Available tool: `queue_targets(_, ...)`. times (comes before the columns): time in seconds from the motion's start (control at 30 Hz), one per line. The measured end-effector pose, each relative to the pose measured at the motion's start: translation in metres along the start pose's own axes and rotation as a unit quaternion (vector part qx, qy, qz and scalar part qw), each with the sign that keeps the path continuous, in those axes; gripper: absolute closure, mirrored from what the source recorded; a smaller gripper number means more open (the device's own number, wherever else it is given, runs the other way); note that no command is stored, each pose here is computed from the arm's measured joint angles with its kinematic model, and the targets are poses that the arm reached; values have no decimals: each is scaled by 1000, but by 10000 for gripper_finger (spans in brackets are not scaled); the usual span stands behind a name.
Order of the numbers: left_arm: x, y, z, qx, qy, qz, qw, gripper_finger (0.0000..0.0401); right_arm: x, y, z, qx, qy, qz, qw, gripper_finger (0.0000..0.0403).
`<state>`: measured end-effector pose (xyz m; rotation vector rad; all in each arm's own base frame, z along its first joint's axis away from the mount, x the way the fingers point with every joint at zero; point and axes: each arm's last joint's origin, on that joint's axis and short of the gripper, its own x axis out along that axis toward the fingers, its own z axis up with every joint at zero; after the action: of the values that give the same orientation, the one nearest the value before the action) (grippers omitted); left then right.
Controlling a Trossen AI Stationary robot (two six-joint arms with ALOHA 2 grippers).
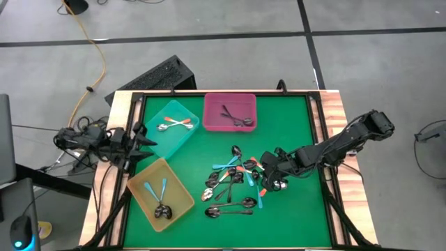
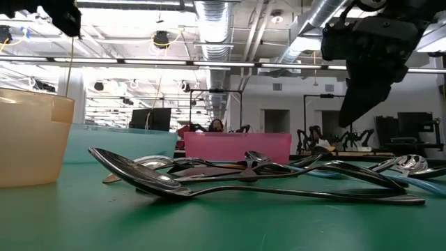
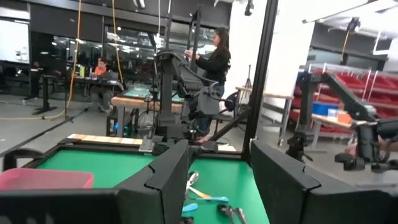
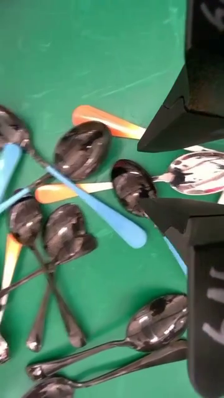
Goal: Sort silverware by color (type)
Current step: Put the blue spoon into the orange bin
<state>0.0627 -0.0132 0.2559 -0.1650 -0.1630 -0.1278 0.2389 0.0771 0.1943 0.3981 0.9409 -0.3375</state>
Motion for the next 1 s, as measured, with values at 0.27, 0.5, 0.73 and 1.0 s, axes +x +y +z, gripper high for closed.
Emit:
queue_targets(0.27, 5, 1, -10, -11, -21, -1, 1000, 243, 3, -2, 17, -5, -50, 18, 999, 265)
queue_targets(0.5, 9, 2, -22, -10, -24, 14, 1000, 243, 6, -16, 36, 37, -106, -15, 994, 265)
queue_targets(0.73, 11, 3, -30, -12, -18, 17, 1000, 243, 9, -29, 51, 69, -136, -26, 988, 265)
queue_targets(1.0, 11, 3, -30, -4, -17, 17, 1000, 243, 39, -26, 60, 48, -131, -48, 989, 265)
